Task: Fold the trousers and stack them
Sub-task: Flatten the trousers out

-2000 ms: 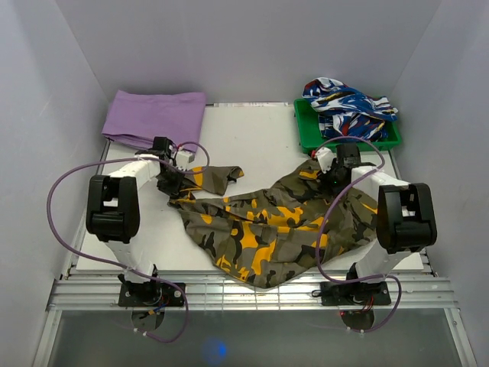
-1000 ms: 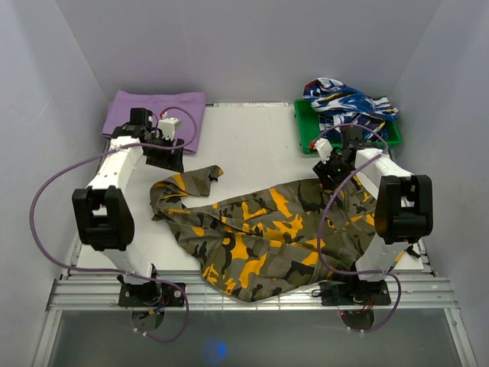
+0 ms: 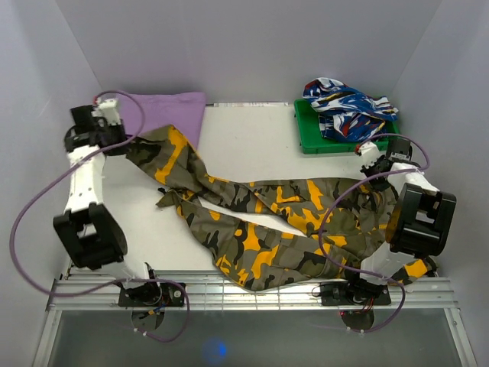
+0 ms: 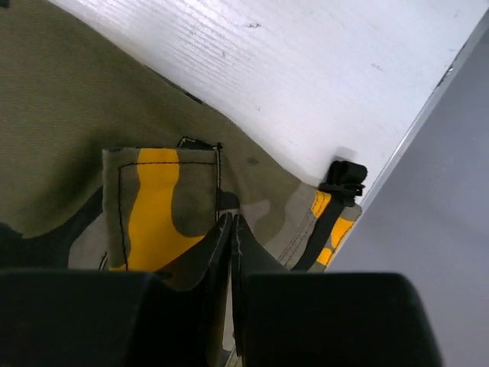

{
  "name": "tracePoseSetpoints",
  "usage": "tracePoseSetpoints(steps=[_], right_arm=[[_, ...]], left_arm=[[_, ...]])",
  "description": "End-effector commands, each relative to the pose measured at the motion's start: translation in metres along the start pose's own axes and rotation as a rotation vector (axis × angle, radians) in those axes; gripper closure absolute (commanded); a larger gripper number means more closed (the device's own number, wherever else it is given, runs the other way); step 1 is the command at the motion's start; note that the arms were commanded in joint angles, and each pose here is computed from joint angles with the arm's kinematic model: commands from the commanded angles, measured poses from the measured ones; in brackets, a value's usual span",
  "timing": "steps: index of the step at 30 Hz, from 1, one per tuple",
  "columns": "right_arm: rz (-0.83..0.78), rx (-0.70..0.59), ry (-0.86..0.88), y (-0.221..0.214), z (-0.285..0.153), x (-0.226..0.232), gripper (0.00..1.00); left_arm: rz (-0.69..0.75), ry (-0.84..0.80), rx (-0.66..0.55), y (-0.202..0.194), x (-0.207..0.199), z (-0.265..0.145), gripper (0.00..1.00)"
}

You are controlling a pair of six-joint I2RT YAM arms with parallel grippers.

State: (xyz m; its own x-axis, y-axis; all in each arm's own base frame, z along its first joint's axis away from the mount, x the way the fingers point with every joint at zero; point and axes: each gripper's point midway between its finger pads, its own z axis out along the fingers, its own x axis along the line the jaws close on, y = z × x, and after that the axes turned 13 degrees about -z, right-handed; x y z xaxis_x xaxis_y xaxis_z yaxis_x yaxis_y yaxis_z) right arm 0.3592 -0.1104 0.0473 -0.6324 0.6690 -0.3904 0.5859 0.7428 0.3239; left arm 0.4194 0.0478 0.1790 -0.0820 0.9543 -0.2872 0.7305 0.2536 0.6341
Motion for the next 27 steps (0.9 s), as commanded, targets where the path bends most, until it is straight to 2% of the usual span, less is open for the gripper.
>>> tracePoseSetpoints(steps=[1,5,8,13,15,17,18,19,20,21,22,23,25,27], right_arm=[[0.01,-0.058,0.013,0.009,-0.014,0.004,0.92],[0.009,-0.08,-0.018,0.006,-0.025,-0.003,0.92],[0.012,-0.08,-0.034,-0.002,-0.03,-0.009,0.92],[0.0,-0.044,-0.019,-0.019,-0.026,-0.009,0.92],[-0.008,-0.013,0.054,-0.026,-0.023,0.004,0.92],[-0.02,-0.021,0.128,-0.022,-0.025,0.009,0.92],[-0.005,-0.054,0.173,-0.014,-0.027,0.016,0.86],[0.017,-0.058,0.23,-0.012,-0.032,0.026,0.73],[0.036,-0.106,0.247,0.001,-0.038,0.025,0.66],[0.043,-0.121,0.259,0.007,-0.041,0.027,0.61],[0.041,-0.132,0.277,0.015,-0.045,0.033,0.54],[0.044,-0.144,0.282,0.021,-0.047,0.036,0.52],[0.025,-0.16,0.287,0.033,-0.048,0.042,0.48],[0.026,-0.158,0.297,0.04,-0.047,0.047,0.47]], left_arm=[[0.031,-0.267,-0.21,0.029,-0.045,-0.078,1.0],[-0.037,-0.287,-0.304,0.026,-0.014,-0.117,1.0],[-0.106,-0.282,-0.329,0.013,0.014,-0.131,1.0],[-0.201,-0.282,-0.245,-0.028,0.053,-0.112,1.0],[-0.183,-0.306,-0.146,-0.055,0.062,-0.096,1.0],[-0.165,-0.319,-0.07,-0.076,0.067,-0.085,0.88],[-0.145,-0.32,-0.038,-0.086,0.074,-0.078,0.8],[-0.144,-0.286,-0.013,-0.092,0.081,-0.075,0.7],[-0.132,-0.264,-0.008,-0.093,0.086,-0.074,0.57],[-0.097,-0.245,-0.022,-0.087,0.089,-0.077,0.51],[-0.066,-0.227,-0.032,-0.082,0.092,-0.079,0.41],[-0.041,-0.216,-0.046,-0.076,0.093,-0.083,0.23],[0.033,-0.169,-0.08,-0.052,0.099,-0.092,0.16],[0.077,-0.158,-0.063,-0.043,0.098,-0.094,0.16]])
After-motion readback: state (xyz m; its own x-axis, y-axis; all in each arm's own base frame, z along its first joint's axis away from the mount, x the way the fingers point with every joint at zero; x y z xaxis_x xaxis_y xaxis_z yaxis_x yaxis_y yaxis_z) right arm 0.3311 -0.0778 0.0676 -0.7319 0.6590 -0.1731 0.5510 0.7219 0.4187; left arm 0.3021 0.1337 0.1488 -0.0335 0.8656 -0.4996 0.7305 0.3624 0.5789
